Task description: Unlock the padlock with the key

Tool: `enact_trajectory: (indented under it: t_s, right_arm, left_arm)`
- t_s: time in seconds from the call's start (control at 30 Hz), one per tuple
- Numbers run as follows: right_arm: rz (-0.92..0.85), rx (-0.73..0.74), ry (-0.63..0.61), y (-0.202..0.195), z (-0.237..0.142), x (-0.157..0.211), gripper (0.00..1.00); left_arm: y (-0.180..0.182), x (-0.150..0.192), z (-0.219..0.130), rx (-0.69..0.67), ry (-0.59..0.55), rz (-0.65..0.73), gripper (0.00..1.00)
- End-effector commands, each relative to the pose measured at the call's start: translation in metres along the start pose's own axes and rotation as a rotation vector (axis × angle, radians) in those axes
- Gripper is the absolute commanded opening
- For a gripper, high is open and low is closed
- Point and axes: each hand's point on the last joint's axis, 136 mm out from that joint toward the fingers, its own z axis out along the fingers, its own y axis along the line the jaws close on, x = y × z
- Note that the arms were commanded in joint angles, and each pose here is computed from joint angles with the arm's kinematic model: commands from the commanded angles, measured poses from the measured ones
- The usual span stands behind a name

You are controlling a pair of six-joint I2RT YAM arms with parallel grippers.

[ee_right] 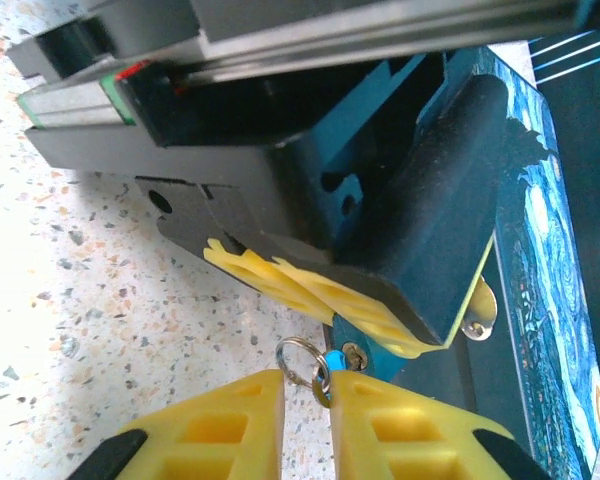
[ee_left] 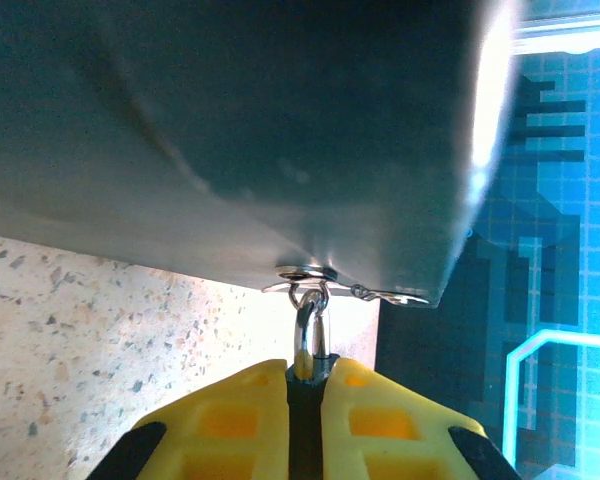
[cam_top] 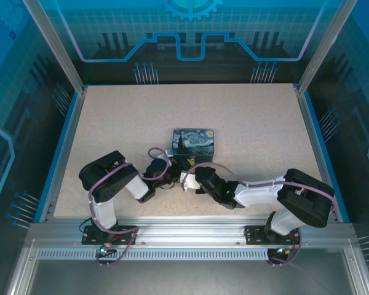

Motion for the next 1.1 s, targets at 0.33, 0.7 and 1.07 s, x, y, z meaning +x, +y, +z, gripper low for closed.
enact_trajectory:
  t_s: [0.33,0.7,1.07]
  right_arm:
    - [0.049,0.124,0.021,-0.026,0.009,-0.005,0.12]
    - [0.163,0.171,0.028,-0.044,0.0,-0.011,0.0]
    - [0.47,0.215,-0.016,-0.048,0.0,-0.009,0.0]
  left_arm:
    - [-0.027,-0.002,0.003,0.086,-0.005,-0.014,0.01]
    - [-0.029,-0.003,0.003,0.093,-0.01,-0.017,0.01]
    - [-0.025,-0.003,0.003,0.084,-0.012,-0.018,0.0]
